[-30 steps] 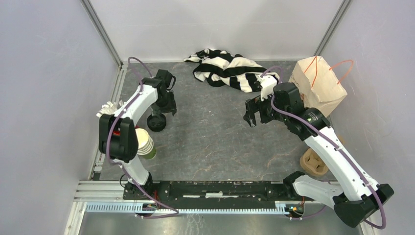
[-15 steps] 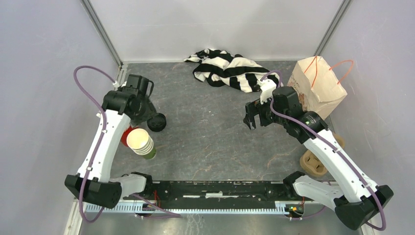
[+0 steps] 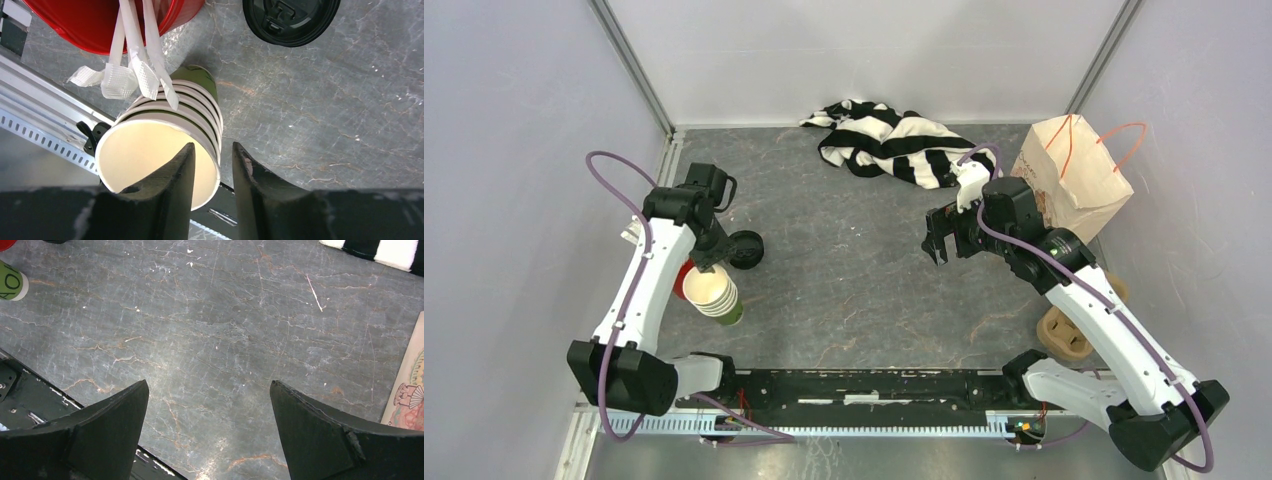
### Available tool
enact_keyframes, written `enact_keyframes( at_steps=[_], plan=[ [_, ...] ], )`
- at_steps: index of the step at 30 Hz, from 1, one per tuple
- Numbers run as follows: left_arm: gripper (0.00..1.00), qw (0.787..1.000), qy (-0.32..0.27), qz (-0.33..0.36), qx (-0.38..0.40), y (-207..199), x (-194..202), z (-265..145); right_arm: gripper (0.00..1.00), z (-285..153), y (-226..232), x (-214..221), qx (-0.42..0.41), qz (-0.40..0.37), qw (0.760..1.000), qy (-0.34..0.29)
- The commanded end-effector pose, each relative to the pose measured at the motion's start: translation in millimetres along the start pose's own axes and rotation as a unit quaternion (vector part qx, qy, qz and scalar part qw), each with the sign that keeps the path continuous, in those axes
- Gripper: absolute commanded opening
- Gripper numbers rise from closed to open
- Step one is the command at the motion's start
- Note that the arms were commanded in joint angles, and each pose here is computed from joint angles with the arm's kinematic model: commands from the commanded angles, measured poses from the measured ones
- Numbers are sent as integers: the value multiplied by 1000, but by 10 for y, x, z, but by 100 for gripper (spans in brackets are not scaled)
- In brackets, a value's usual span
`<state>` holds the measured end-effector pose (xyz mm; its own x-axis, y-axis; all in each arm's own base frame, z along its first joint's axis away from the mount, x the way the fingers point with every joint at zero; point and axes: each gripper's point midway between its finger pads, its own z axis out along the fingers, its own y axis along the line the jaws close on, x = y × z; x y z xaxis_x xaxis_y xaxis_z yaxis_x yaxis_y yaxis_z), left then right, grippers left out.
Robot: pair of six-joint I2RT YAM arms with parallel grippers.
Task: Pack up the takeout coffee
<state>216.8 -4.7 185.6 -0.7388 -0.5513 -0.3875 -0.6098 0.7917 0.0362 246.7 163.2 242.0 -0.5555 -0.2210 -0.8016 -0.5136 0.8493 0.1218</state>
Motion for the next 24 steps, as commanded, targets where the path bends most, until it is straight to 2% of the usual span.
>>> enact_keyframes(
  at_steps=[1, 12, 19, 24],
  plan=[
    [36, 1000, -9, -23, 2, 22, -2, -1, 98, -60, -7, -116, 5, -8, 1000, -27],
    [8, 1000, -21, -16, -7, 131, -33, -141, 98, -2, 25, -12, -5, 2, 1000, -20],
    [3, 999, -30, -16, 5, 138, -103, -328, 98, 29, 47, 19, -11, 10, 1000, -16],
    [2, 1000, -9, -5, 6, 108, -48, -314, 98, 54, 69, 54, -17, 15, 1000, -15]
  ],
)
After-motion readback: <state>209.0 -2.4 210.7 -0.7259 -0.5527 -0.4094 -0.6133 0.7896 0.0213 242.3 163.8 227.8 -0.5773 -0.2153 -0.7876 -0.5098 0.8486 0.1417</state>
